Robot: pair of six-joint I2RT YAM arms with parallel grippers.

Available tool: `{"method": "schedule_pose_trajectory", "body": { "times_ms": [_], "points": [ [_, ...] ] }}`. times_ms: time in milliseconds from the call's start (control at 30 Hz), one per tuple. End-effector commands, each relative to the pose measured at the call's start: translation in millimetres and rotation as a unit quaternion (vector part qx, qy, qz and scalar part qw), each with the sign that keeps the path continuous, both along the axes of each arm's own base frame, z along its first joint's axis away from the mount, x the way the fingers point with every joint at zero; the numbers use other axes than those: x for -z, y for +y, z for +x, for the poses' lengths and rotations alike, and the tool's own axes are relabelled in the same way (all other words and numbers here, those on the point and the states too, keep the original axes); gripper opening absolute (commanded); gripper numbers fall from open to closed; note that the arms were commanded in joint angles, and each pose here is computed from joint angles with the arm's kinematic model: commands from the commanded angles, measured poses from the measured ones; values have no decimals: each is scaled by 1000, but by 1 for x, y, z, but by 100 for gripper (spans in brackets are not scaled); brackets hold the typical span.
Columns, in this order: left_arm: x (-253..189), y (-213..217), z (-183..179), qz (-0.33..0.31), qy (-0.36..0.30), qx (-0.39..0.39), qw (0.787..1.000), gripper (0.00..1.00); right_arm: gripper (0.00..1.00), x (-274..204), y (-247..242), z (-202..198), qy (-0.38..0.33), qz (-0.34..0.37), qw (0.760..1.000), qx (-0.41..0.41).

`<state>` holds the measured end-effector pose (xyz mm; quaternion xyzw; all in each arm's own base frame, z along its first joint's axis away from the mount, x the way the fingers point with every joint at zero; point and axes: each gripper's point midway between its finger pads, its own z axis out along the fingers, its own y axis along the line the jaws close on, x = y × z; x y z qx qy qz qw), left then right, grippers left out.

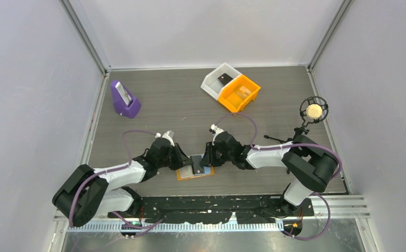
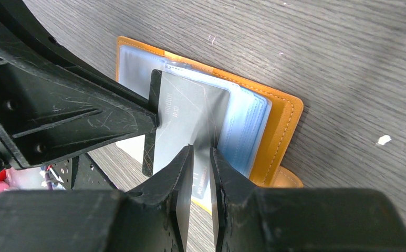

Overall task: Take the credit cards out of the card holder
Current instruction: Remove the credit card from the card holder, then place the credit card in the storage box.

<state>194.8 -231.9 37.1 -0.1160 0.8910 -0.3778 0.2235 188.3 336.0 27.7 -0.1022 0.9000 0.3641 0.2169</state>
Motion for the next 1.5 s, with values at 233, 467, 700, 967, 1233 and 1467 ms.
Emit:
{"method": "schedule_pose_trajectory", "body": {
  "times_ms": [233, 467, 700, 967, 1233, 1467],
  "points": [
    [-17, -8, 2, -31, -31, 10, 999, 0, 25, 16, -15, -3, 7, -33, 999, 16],
    [-14, 15, 2, 6, -40, -18, 999, 0, 25, 15, -20, -1, 3, -38, 999, 21],
    [-19, 34, -4, 50, -37, -24, 998, 0, 25, 9, -23, 1, -6, -36, 999, 19],
    [-57, 48, -9, 76, -96, 0, 992, 0, 30, -58, -10, 6, -75, 11, 995, -67],
    [-100, 31, -29, 31, -163, 102, 981, 0, 41, -151, -14, -11, -135, 110, 958, -227],
    [-132, 2, -65, -57, -173, 231, 956, 0, 44, -172, -15, -33, -126, 144, 929, -318]
  ]
}}
